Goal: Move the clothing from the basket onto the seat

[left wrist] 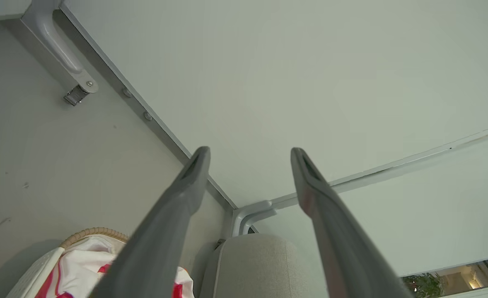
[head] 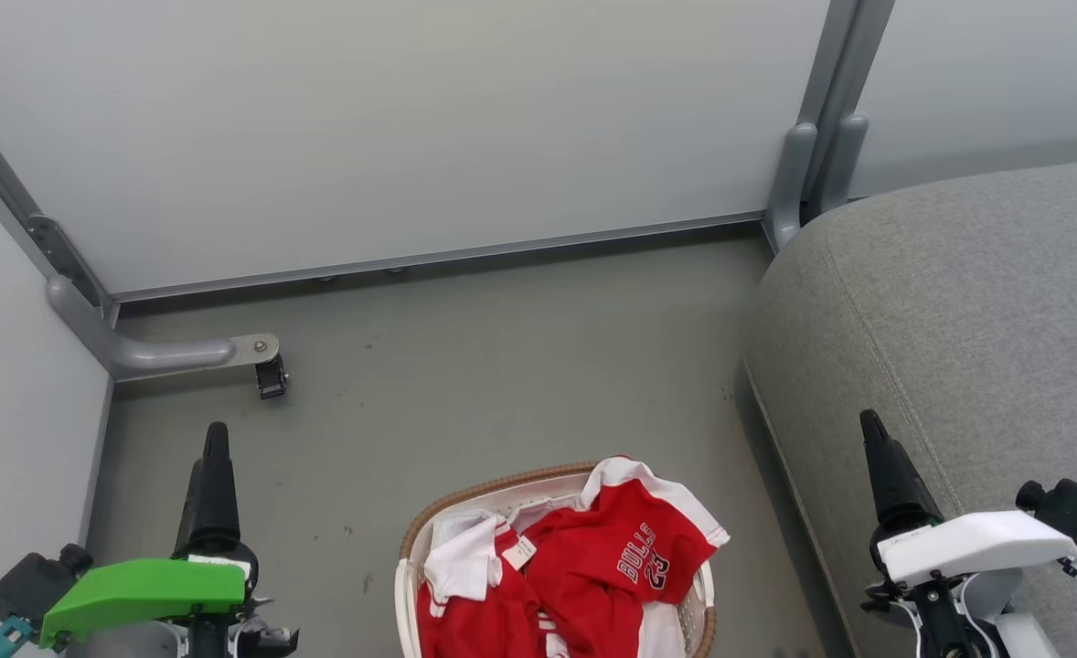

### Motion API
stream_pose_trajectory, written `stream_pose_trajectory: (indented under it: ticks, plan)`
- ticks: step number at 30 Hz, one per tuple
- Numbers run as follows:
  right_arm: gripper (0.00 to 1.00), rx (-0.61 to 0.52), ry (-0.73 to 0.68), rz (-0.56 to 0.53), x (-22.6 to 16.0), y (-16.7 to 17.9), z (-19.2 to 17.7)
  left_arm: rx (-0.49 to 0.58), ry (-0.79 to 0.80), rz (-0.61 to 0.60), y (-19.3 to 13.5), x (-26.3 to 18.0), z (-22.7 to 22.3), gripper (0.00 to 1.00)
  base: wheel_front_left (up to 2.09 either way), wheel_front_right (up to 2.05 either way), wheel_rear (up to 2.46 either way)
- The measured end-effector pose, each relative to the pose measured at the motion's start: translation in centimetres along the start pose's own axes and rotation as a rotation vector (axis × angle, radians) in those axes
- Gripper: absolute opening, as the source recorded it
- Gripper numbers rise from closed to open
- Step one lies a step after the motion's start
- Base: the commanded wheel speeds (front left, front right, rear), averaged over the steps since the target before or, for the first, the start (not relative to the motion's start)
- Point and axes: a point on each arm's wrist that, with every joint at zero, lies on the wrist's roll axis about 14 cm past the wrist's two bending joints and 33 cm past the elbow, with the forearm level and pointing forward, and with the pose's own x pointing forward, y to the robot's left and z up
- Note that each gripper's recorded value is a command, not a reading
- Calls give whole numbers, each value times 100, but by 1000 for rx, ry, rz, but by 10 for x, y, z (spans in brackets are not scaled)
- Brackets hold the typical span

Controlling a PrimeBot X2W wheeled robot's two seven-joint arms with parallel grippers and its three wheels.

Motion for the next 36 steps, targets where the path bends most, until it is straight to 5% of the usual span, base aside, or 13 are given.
stream_pose_trajectory:
  ticks: [17,36]
  plan:
    - [100,-273,44,40,-3,7,-19,327,40,4,7,-12,-15,100,0,0,0]
    - [100,-495,71,115,-5,19,-36,538,59,9,15,-20,-23,100,0,0,0]
